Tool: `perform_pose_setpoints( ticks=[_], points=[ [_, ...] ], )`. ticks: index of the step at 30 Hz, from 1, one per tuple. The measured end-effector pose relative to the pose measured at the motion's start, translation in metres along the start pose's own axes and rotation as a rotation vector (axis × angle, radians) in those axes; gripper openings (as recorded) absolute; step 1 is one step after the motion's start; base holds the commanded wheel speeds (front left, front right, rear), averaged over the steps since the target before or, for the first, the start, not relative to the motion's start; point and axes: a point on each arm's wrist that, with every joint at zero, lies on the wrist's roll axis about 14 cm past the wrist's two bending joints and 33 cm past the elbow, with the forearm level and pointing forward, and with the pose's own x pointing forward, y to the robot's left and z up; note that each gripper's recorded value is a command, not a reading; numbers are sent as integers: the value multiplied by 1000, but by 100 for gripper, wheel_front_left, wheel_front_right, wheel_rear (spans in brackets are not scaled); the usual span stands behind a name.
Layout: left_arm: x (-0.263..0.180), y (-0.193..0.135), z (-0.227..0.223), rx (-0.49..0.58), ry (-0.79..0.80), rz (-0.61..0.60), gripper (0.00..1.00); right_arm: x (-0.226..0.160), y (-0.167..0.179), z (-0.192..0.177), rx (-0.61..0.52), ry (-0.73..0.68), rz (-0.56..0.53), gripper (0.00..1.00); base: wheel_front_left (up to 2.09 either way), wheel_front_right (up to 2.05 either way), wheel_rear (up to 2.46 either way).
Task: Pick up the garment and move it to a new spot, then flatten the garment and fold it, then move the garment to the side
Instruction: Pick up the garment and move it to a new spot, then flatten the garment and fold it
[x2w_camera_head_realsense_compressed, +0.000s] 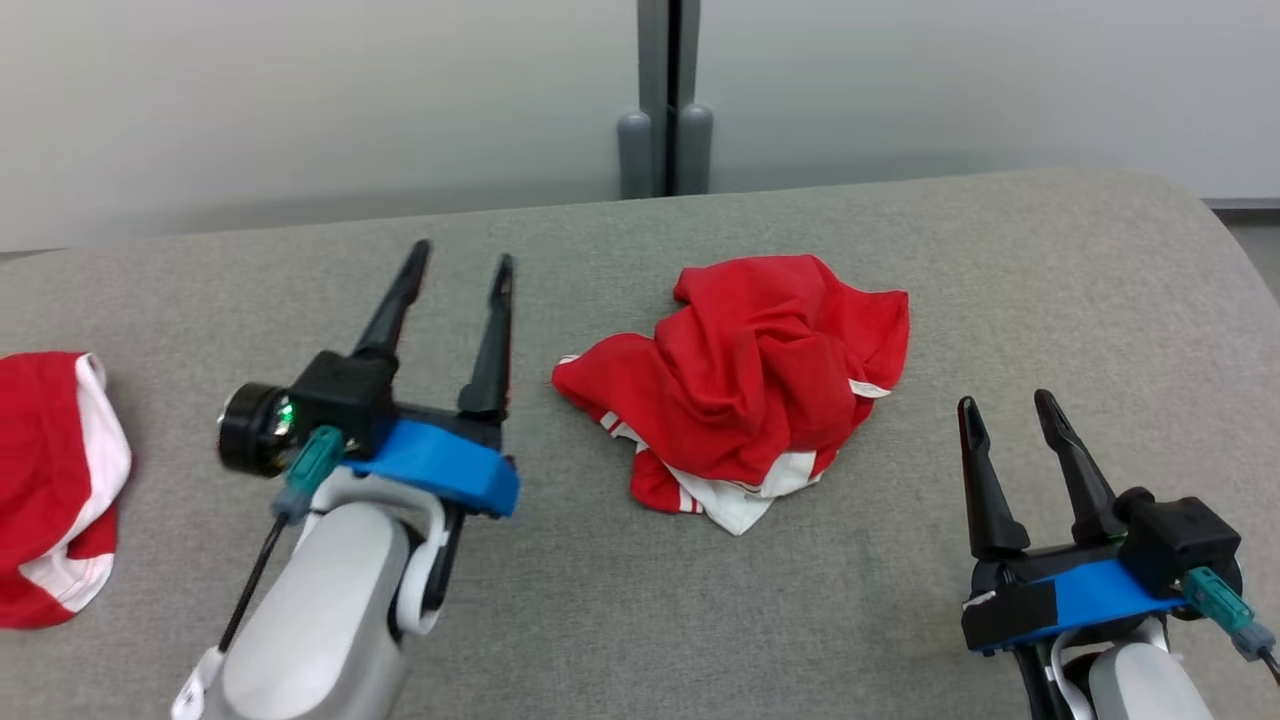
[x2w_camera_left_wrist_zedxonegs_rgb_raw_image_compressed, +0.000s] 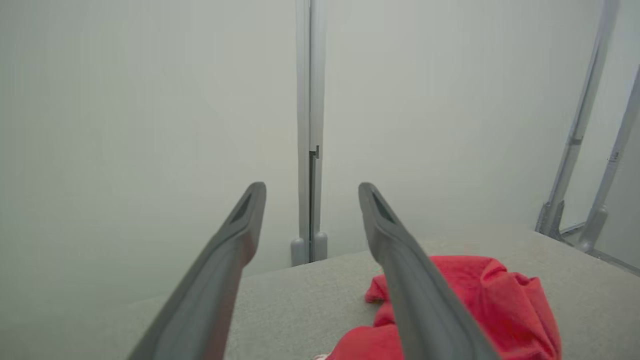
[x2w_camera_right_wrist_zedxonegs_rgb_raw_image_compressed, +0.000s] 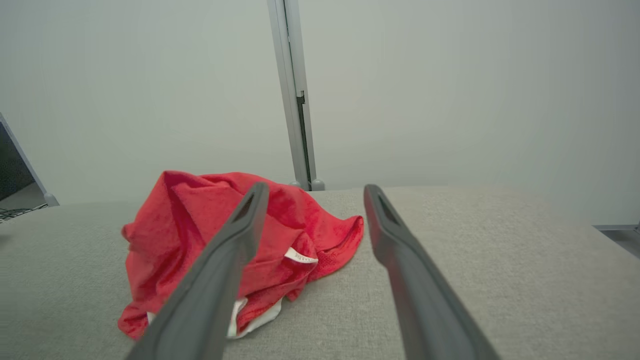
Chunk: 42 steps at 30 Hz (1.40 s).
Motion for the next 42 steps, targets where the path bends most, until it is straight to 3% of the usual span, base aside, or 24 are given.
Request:
perform_pose_setpoints(
  ticks=[6, 11, 17, 25, 42],
  points=[
    [-56, 63, 4, 87, 2, 205, 100, 3, 21, -7, 9, 18, 59, 100, 0, 0, 0],
    [-98, 91, 6, 113, 2, 326, 100, 4, 34, -15, 15, 40, 96, 100, 0, 0, 0],
    [-139, 96, -15, 136, 83, 370, 100, -1, 43, -21, 6, 63, 122, 100, 0, 0, 0],
    [-173, 111, -23, 85, 99, 489, 100, -8, 42, -25, 1, 79, 120, 100, 0, 0, 0],
    [-179, 104, -33, 73, 125, 479, 100, -23, 36, -49, -17, 160, 107, 100, 0, 0, 0]
  ],
)
